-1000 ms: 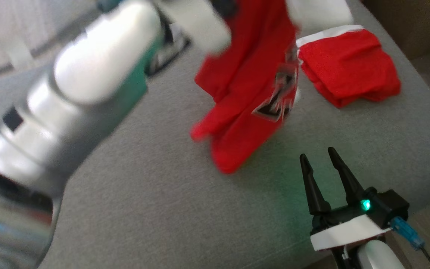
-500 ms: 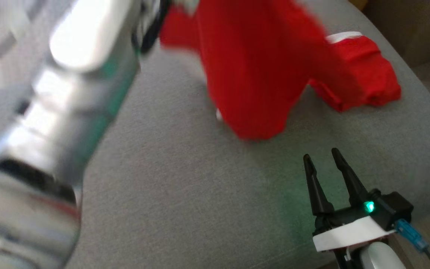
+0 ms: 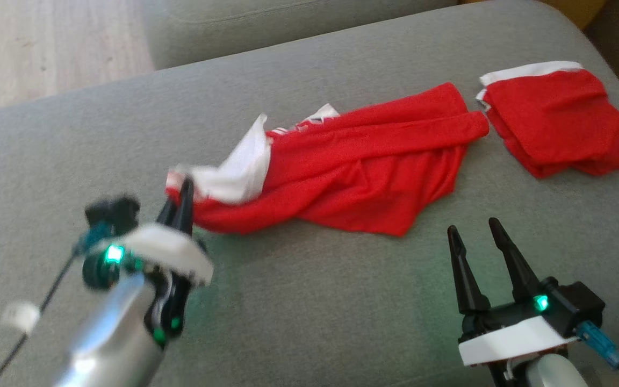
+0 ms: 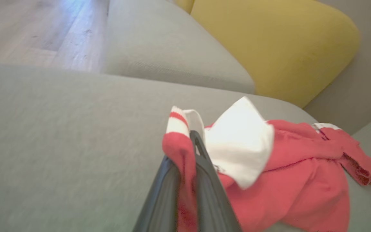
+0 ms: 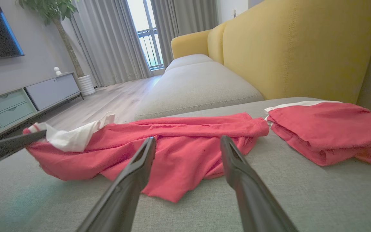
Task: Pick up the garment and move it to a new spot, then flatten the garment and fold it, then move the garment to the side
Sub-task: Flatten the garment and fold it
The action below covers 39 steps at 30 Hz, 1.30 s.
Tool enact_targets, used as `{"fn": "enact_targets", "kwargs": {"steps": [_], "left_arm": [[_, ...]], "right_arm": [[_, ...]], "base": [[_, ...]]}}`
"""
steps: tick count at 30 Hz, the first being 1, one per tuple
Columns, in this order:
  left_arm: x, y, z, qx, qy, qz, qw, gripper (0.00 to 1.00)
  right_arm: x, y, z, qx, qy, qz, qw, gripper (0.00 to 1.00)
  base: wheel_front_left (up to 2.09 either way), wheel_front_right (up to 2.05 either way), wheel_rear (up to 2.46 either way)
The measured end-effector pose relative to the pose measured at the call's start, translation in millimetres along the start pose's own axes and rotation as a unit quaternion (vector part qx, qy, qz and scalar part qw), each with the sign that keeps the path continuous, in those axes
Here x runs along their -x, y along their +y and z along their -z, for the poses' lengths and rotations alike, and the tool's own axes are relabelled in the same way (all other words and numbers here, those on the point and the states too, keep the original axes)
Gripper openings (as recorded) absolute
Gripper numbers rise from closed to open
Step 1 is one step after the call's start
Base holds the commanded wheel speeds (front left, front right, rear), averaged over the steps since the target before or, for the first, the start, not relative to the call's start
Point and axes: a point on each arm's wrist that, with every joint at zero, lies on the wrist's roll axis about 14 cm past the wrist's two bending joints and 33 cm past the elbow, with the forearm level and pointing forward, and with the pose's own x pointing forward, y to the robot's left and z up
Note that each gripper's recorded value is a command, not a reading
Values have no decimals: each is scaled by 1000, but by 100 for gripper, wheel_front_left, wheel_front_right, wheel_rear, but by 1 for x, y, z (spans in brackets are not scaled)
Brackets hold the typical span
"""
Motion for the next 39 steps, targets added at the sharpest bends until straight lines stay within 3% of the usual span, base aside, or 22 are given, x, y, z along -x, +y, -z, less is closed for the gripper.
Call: {"fn": "enact_targets", "kwargs": {"steps": [2, 3, 4, 5, 6, 9, 12, 15, 19, 26, 39], "left_arm": [[16, 16, 17, 8, 9, -23, 1000, 0], [23, 22, 22, 11, 12, -33, 999, 17], [29, 28, 26, 11, 15, -43, 999, 41], [33, 32, 28, 6, 13, -50, 999, 91], [36, 35, 28, 6, 8, -58, 998, 100], [41, 37, 23, -22, -10, -66, 997, 100], [45, 37, 12, -91, -37, -71, 993, 100], [49, 30, 0, -197, -66, -67, 976, 100], [50, -4, -6, -261, -102, -30, 959, 100], [45, -43, 40, -257, -41, 45, 965, 100], [11, -16, 62, -268, 30, 36, 962, 100]], "right_arm": [[-3, 4, 2, 0, 3, -9, 1000, 100], [-5, 7, 3, 0, 5, -14, 1000, 100], [-7, 10, 4, 0, 7, -19, 1000, 100], [-9, 12, 5, 0, 8, -24, 1000, 100], [-11, 14, 6, -1, 10, -28, 1000, 100], [-15, 19, 10, -1, 15, -37, 999, 100], [-17, 21, 12, 0, 19, -44, 999, 100], [-19, 22, 15, 3, 23, -49, 999, 100], [-20, 22, 17, 6, 27, -51, 998, 100], [-19, 24, 19, 6, 32, -54, 998, 100], [-21, 13, 23, 8, 38, -38, 999, 100]], "base": [[0, 0, 0], [0, 0, 0], [0, 0, 0], [0, 0, 0], [0, 0, 0], [0, 0, 0], [0, 0, 0], [0, 0, 0], [0, 0, 0], [0, 0, 0], [0, 0, 0]]}}
